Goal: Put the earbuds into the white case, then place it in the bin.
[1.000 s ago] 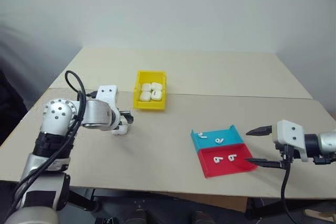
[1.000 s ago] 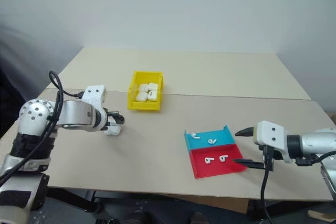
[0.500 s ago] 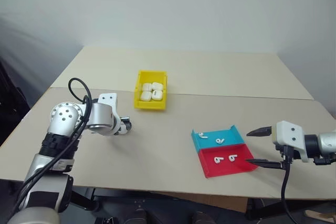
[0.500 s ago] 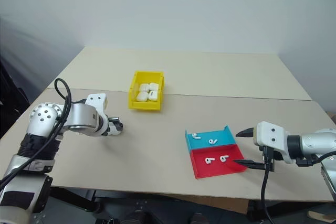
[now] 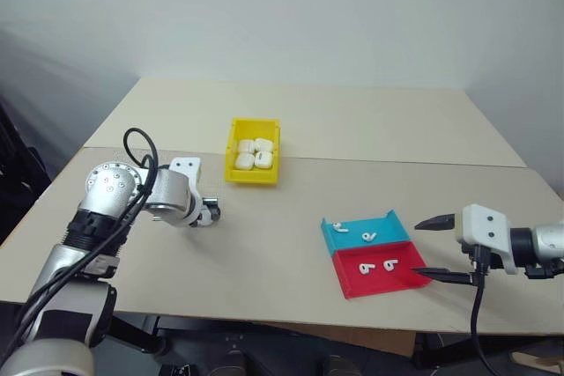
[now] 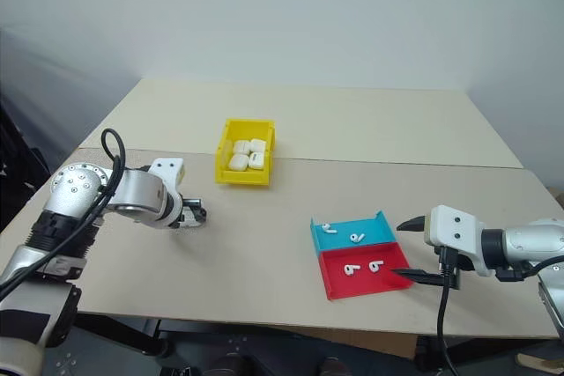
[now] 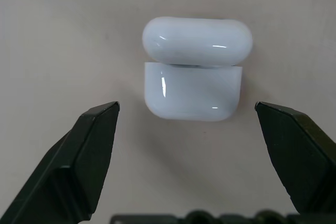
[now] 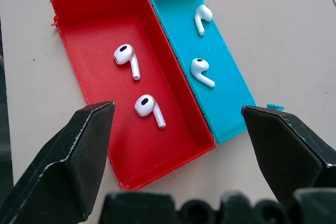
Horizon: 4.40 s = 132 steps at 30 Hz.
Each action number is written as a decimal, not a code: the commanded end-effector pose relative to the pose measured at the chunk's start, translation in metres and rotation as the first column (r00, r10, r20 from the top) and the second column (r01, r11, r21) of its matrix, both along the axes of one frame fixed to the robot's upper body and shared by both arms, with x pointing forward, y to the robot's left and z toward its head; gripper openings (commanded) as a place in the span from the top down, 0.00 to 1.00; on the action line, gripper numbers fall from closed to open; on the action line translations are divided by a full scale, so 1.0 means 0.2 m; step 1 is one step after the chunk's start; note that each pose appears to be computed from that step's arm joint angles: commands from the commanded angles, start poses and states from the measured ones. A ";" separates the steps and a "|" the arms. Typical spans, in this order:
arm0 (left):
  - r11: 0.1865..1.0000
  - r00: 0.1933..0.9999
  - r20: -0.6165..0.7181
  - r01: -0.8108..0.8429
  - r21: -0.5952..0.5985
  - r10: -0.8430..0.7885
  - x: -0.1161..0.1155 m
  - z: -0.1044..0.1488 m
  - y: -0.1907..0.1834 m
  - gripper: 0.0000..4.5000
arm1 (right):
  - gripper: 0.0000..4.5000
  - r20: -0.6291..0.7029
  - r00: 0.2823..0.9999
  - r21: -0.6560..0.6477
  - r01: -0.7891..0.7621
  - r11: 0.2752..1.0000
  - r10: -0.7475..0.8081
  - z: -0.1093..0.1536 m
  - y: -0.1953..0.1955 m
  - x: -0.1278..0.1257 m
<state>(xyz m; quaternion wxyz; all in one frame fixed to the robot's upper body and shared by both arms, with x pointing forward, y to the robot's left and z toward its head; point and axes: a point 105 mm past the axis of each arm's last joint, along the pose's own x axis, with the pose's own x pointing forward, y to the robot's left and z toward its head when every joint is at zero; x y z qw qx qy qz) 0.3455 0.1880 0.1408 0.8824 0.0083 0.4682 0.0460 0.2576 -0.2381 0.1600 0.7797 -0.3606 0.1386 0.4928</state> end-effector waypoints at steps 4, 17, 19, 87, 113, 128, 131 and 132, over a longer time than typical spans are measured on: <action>1.000 0.999 0.038 0.026 0.017 -0.027 0.04 0.04 -0.01 0.00 | 0.01 0.052 0.999 -0.019 0.006 1.000 -0.005 0.06 0.00 0.00; 0.999 0.998 0.024 0.049 0.021 -0.049 0.05 0.00 -0.01 0.00 | 0.01 0.056 0.998 -0.017 0.006 1.000 -0.005 0.06 0.01 0.00; 0.999 0.999 0.014 0.043 0.009 -0.044 0.05 -0.01 -0.01 0.00 | 0.01 0.052 0.999 -0.020 0.008 1.000 -0.007 0.05 0.01 0.00; 0.308 -0.377 0.883 0.836 0.454 -0.280 -0.58 0.21 -0.44 0.39 | 0.49 -0.213 0.887 -0.647 -0.442 0.622 0.409 -0.04 0.30 0.06; 0.312 -0.383 0.864 0.820 0.481 -0.325 -0.58 0.20 -0.44 0.39 | 0.49 -0.240 0.903 -0.652 -0.422 0.630 0.356 -0.18 0.31 0.13; 0.329 -0.370 0.872 0.820 0.469 -0.320 -0.57 0.22 -0.43 0.39 | 0.49 -0.238 0.909 -0.672 -0.409 0.618 0.343 -0.20 0.29 0.16; 0.325 -0.368 0.871 0.821 0.469 -0.326 -0.57 0.21 -0.43 0.39 | 0.49 -0.238 0.909 -0.674 -0.408 0.616 0.342 -0.20 0.29 0.17; 0.324 -0.368 0.871 0.822 0.469 -0.327 -0.58 0.21 -0.43 0.39 | 0.49 -0.239 0.909 -0.674 -0.408 0.616 0.342 -0.20 0.29 0.17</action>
